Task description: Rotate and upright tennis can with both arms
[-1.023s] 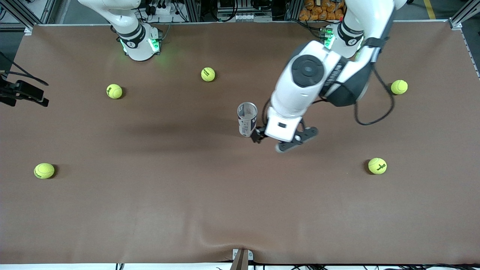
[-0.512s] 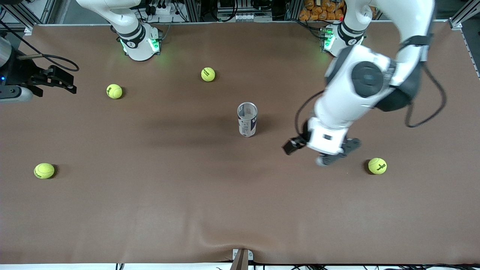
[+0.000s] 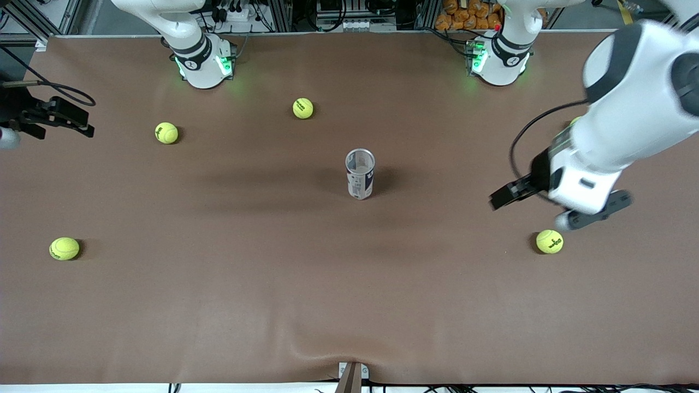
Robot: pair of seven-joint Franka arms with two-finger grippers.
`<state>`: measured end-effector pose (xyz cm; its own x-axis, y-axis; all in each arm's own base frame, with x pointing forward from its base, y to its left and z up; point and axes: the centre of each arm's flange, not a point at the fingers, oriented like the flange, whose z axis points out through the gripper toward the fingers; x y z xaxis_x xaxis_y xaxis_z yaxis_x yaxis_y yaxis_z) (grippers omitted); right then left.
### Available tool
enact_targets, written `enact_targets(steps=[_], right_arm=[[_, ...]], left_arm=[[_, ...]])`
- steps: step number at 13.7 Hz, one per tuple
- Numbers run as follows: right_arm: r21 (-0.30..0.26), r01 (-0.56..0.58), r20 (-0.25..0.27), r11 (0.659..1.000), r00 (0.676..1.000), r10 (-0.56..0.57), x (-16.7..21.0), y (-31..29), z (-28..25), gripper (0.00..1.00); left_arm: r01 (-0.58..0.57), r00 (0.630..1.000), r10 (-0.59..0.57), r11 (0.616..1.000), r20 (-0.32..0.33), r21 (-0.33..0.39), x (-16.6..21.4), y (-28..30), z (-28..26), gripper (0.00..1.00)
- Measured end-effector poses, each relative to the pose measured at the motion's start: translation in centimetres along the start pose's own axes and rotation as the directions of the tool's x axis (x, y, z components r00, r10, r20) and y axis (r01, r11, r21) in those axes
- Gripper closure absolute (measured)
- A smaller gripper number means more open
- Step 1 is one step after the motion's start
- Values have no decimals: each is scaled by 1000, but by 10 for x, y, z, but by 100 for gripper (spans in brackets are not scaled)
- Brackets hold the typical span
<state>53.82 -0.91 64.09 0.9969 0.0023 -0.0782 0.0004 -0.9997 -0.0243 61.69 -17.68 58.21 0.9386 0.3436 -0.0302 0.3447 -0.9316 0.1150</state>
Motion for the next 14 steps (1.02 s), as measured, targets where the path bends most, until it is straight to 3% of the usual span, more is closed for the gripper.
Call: enact_targets(steps=[6,11,14], right_arm=[[2,-21,7,1000,1000,21,-1,12,3,0],[2,-19,6,1000,1000,19,-1,10,3,0],[2,-34,3,999,999,34,-2,10,1,0]], left_arm=[[-146,989,146,985,-1,89,-15,-93,-58,0],[-172,985,173,979,7,104,-45,-133,-58,0],[-195,980,197,976,-11,95,-39,-154,-54,0]])
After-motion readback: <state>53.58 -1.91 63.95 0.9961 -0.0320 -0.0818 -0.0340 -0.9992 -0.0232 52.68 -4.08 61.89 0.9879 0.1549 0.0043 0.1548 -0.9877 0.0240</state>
